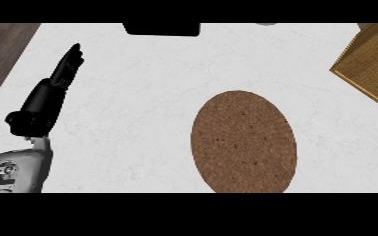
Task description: Pick the croissant from the placemat and place it in the basket
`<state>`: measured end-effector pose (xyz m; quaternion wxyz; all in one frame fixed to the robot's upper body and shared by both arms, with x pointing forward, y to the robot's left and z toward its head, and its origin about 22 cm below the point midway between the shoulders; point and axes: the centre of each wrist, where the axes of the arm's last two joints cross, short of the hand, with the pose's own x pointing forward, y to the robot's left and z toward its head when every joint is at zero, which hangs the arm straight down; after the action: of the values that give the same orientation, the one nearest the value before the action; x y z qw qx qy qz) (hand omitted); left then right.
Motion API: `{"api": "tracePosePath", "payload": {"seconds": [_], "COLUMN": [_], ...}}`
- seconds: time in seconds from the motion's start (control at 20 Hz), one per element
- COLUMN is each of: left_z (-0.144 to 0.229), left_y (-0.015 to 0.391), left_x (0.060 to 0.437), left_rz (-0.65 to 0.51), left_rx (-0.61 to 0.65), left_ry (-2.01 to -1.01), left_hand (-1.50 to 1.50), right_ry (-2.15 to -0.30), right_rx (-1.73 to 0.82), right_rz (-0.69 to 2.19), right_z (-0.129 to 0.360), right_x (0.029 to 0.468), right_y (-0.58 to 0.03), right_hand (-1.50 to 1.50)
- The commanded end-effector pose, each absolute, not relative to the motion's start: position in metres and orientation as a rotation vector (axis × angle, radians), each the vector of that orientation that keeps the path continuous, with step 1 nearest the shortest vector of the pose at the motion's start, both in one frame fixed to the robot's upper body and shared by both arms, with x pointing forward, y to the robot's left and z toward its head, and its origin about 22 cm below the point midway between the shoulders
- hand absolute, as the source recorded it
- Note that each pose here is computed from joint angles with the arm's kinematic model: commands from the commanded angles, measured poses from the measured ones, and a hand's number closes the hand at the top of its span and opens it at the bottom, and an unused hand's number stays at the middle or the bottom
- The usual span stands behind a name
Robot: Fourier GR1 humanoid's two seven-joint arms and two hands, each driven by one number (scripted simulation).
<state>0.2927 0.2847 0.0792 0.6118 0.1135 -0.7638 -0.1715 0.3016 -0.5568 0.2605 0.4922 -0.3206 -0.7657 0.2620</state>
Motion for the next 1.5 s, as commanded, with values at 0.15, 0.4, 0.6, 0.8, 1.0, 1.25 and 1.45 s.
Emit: {"api": "tracePosePath", "payload": {"seconds": [0.15,0.4,0.6,0.8,1.0,1.25,1.45], "left_z": [0.078,0.075,0.085,0.069,0.082,0.068,0.09], "left_y": [0.285,0.275,0.272,0.272,0.274,0.265,0.275], "left_x": [0.291,0.3,0.299,0.292,0.298,0.298,0.307], "left_rz": [-0.426,-0.436,-0.418,-0.411,-0.415,-0.404,-0.412], "left_rx": [0.231,0.24,0.234,0.25,0.269,0.28,0.258], "left_ry": [-1.757,-1.758,-1.761,-1.748,-1.754,-1.754,-1.753], "left_hand": [0.0,0.0,0.0,0.0,0.0,0.0,0.0], "right_ry": [-1.915,-1.856,-1.803,-1.732,-1.631,-1.528,-1.437], "right_rx": [-0.564,-0.528,-0.485,-0.445,-0.439,-0.474,-0.668], "right_rz": [0.674,0.757,0.796,0.84,0.955,1.016,1.141], "right_z": [0.311,0.335,0.334,0.335,0.323,0.324,0.32], "right_x": [0.299,0.321,0.349,0.361,0.375,0.391,0.391], "right_y": [-0.56,-0.535,-0.508,-0.496,-0.48,-0.459,-0.457], "right_hand": [1.5,1.5,1.5,1.5,1.5,1.5,1.5]}}
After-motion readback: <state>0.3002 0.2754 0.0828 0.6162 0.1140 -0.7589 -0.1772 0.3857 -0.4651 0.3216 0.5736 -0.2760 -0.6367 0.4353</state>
